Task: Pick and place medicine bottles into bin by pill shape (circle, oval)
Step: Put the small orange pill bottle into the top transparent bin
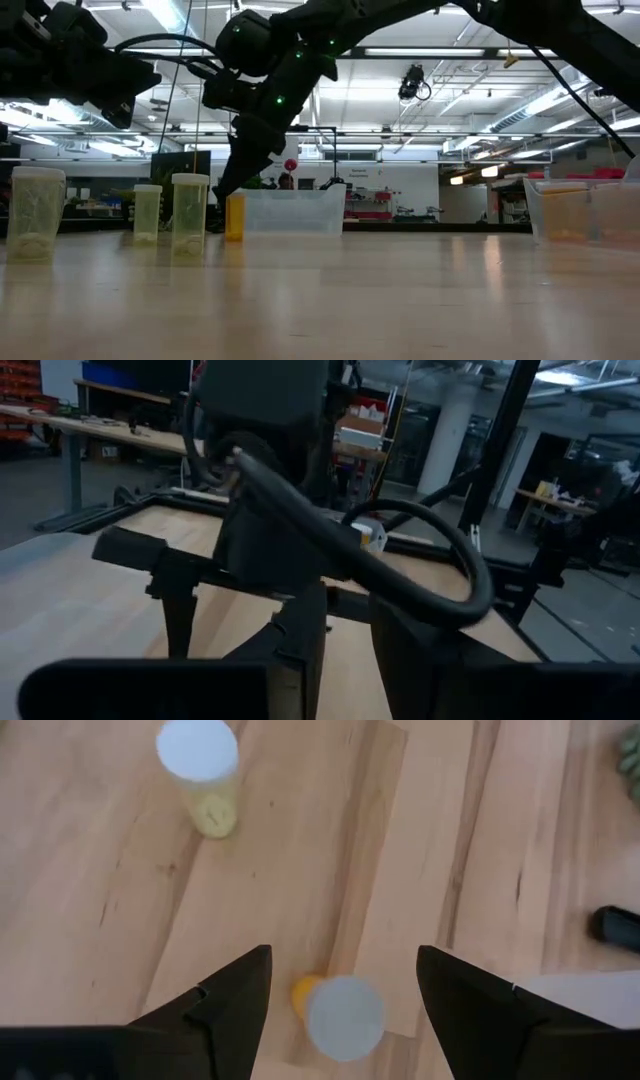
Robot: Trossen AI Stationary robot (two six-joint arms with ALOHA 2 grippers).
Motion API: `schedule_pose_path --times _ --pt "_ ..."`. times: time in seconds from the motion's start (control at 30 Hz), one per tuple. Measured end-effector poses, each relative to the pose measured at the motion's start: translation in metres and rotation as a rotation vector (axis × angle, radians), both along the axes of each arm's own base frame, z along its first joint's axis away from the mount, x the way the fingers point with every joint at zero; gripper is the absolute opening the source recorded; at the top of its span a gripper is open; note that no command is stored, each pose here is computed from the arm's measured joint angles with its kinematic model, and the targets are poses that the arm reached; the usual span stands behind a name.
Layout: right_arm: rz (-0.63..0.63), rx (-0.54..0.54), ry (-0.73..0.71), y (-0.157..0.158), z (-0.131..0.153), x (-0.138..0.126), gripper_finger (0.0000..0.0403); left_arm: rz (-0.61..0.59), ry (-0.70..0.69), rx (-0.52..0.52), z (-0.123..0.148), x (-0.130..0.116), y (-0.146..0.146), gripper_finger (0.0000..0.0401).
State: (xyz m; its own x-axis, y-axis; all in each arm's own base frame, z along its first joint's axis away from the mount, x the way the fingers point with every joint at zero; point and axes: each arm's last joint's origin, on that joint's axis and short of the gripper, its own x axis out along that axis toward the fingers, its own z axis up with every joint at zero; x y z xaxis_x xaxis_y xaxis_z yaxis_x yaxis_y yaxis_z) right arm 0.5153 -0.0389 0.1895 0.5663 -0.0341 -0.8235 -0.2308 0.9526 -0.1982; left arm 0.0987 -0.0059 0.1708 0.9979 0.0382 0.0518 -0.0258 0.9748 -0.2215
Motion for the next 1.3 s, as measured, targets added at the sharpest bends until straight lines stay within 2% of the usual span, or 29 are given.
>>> schedule_pose_path --times 0.33,0.7,1.1,1.3 --pt "-0.013 0.017 0.035 -0.006 -0.002 -0.003 0.0223 0.000 0.001 0.000 0.000 0.000 0.000 0.0080" --pt "-0.033 0.038 0.057 -0.007 -0.019 -0.007 0.0192 0.000 0.002 0.001 0.000 0.000 0.000 0.0089" --pt "-0.047 0.041 0.048 -0.012 -0.017 -0.007 0.0136 0.000 0.001 0.000 0.000 0.000 0.000 0.0080" --pt "-0.070 0.050 0.069 -0.017 -0.014 -0.011 0.0131 0.000 0.000 0.000 0.000 0.000 0.000 0.0087"
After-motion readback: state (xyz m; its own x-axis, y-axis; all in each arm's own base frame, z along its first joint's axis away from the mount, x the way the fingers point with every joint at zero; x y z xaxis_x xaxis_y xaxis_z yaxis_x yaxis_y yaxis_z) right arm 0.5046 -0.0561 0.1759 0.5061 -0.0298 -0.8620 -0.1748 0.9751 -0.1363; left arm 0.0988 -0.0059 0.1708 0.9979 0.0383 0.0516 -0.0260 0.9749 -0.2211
